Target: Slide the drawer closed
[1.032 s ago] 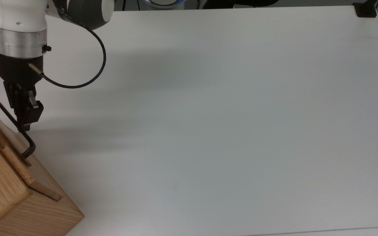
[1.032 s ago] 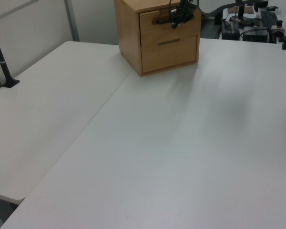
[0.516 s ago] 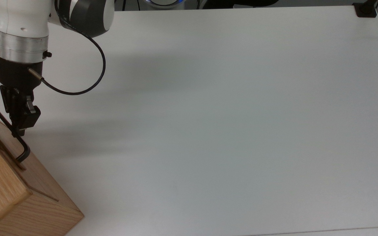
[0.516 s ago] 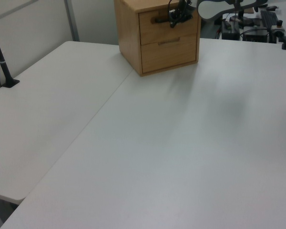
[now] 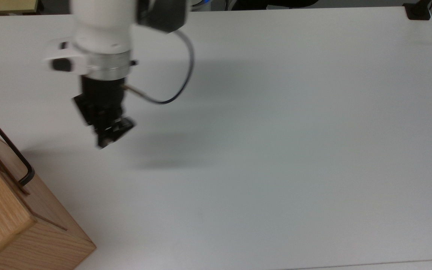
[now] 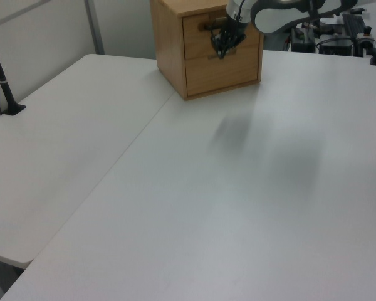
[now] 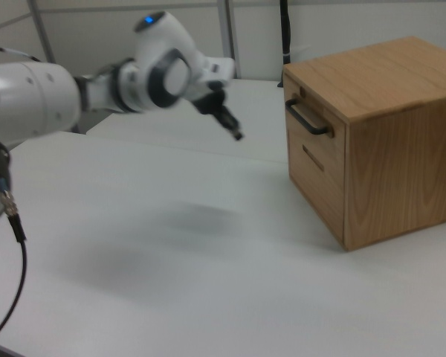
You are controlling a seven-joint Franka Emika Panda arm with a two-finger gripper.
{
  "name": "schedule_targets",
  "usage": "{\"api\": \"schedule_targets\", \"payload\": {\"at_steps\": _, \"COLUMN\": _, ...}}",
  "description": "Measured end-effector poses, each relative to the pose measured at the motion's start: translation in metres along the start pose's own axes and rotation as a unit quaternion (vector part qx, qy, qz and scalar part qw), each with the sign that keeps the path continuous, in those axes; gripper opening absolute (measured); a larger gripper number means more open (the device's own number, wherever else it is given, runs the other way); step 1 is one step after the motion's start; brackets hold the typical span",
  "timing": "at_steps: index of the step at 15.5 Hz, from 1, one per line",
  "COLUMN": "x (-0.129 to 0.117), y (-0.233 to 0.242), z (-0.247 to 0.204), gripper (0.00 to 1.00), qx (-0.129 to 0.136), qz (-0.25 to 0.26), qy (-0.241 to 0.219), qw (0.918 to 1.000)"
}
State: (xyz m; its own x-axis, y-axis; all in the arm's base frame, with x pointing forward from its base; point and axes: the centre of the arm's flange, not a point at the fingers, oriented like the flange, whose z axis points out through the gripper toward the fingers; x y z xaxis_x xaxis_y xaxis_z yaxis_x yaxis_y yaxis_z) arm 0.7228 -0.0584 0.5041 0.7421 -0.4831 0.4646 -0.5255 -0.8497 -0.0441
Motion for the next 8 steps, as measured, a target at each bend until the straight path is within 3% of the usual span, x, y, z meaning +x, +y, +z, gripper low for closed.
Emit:
{"api": "schedule_targets", "payload": {"at_steps": 2, "x": -0.025, "y": -0.027, "z": -0.034, "gripper": 0.04, "qx": -0.013, "qz": -0.046, "qy": -0.040, "qw": 0.9980}}
{"api": "schedule_targets", "payload": {"at_steps": 5, "x": -0.062, "y": -0.045, "z": -0.089, "gripper": 0.04, "qx": -0.005, "qz": -0.111, "qy": -0.098, "qw": 0.9890}}
{"api": "schedule_targets", "payload": {"at_steps": 7, "x": -0.085, "y": -0.039, "z": -0.120, "gripper": 0.04, "qx": 0.000, "qz": -0.158, "qy": -0.147, "qw": 0.9764}}
{"api": "schedule_targets", "payload": {"at_steps": 8, "x": -0.098, "y": -0.032, "z": -0.138, "gripper": 0.04, "qx": 0.003, "qz": -0.190, "qy": -0.180, "qw": 0.9651}}
